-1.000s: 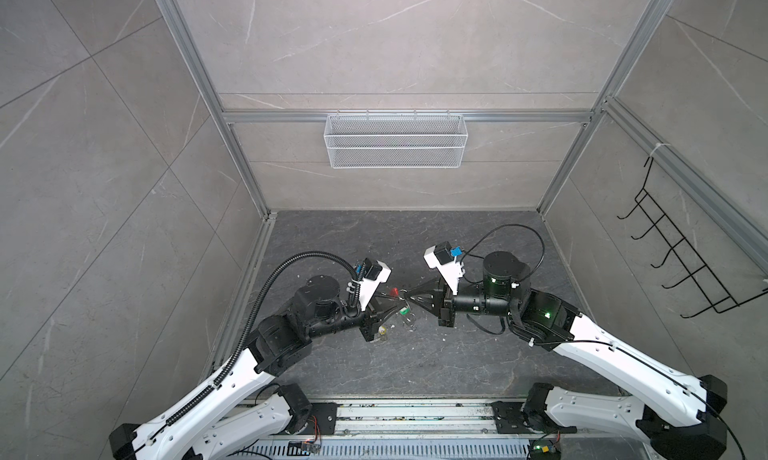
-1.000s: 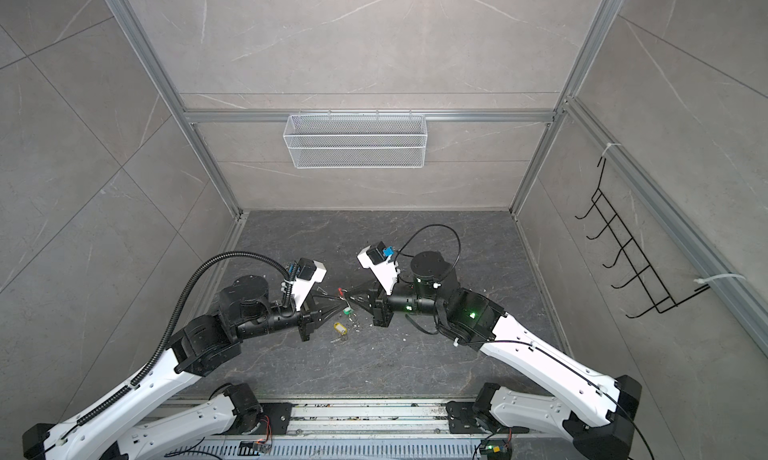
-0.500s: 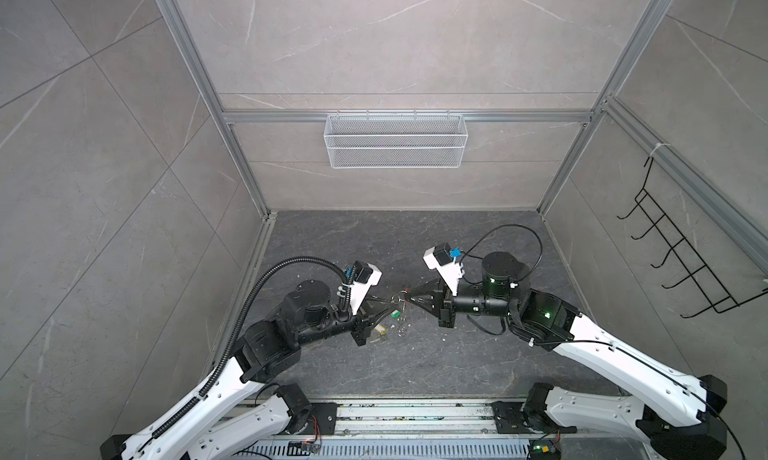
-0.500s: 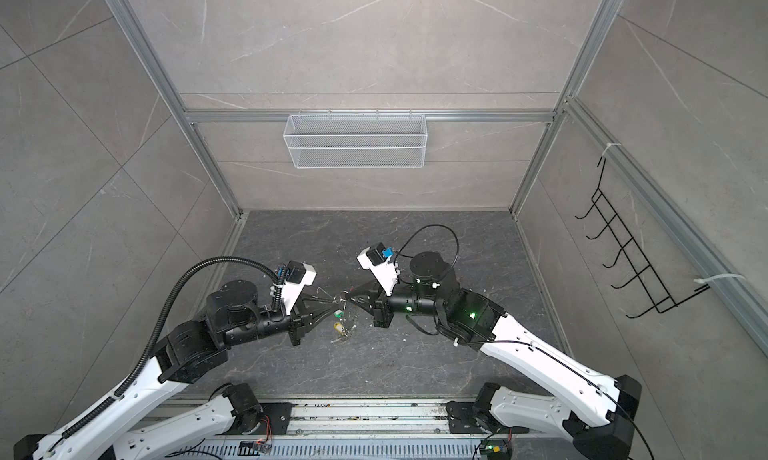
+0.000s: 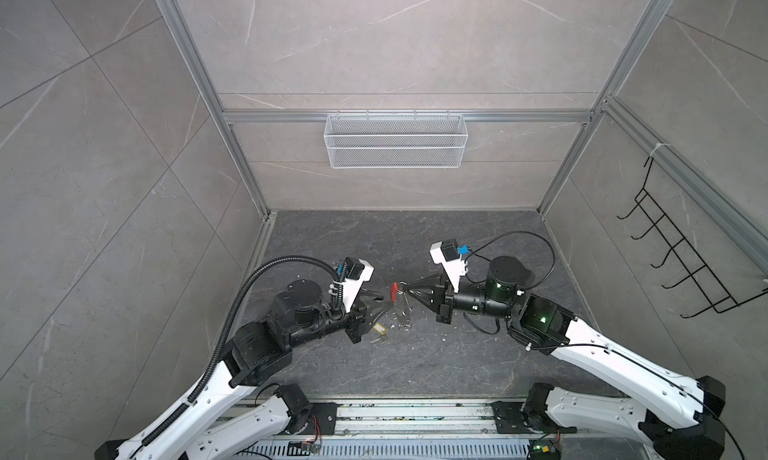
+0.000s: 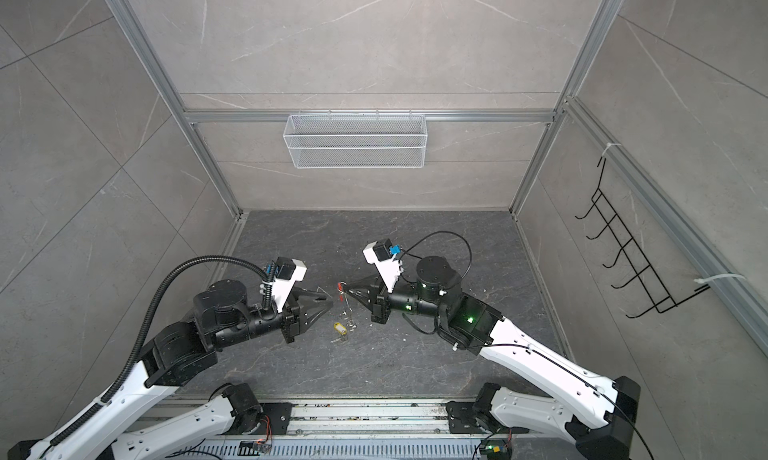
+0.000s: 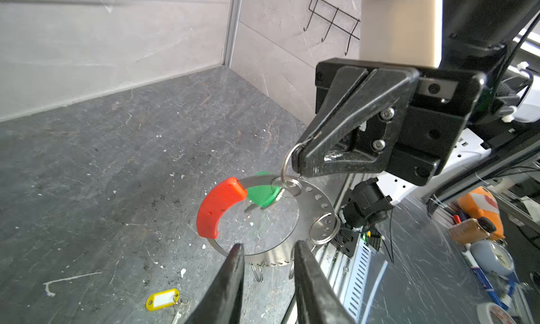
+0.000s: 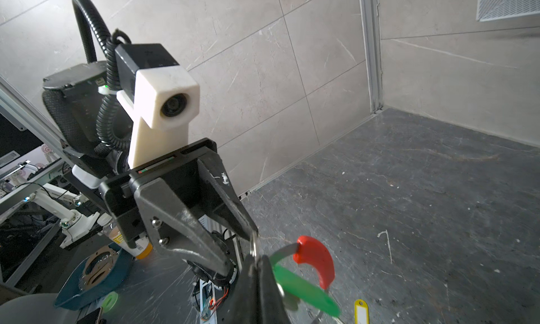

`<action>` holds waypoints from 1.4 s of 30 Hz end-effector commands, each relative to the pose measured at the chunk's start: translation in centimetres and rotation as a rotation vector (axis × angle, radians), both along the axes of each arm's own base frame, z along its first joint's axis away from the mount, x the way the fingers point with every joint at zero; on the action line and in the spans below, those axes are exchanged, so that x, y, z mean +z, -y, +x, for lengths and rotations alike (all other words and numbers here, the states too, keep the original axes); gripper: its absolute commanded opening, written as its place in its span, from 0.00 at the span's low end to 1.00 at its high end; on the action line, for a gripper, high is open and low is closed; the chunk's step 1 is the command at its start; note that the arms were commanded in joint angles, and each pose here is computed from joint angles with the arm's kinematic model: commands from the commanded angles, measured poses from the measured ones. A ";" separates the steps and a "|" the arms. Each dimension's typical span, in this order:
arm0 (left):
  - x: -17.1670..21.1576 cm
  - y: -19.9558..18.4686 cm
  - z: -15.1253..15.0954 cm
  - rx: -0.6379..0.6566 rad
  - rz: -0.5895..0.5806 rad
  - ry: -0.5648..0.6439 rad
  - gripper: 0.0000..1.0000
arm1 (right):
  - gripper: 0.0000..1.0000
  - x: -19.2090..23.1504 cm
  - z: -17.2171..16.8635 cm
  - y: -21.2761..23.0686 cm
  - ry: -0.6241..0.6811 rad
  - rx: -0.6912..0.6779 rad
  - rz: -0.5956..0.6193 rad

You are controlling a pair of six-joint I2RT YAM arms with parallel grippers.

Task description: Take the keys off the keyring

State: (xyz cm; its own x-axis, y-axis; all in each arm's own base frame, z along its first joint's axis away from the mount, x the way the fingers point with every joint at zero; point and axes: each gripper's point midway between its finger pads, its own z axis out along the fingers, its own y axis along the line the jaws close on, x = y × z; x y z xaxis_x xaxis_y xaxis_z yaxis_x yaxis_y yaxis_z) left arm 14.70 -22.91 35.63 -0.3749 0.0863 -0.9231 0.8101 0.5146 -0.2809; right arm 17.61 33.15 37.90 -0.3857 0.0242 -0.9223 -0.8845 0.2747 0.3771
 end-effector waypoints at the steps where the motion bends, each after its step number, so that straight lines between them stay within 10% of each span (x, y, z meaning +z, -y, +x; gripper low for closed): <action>1: 4.0 -1.2 0.1 0.046 -0.110 0.116 0.31 | 0.00 2.7 -0.1 0.5 0.035 -0.010 0.096; 18: 5.1 2.0 0.8 -0.099 -0.227 0.059 0.37 | 0.00 2.4 -1.1 0.2 0.014 0.049 0.126; 42: 4.7 3.4 0.4 -0.225 -0.273 -0.072 0.09 | 0.00 2.1 -0.3 0.8 0.023 -0.013 0.128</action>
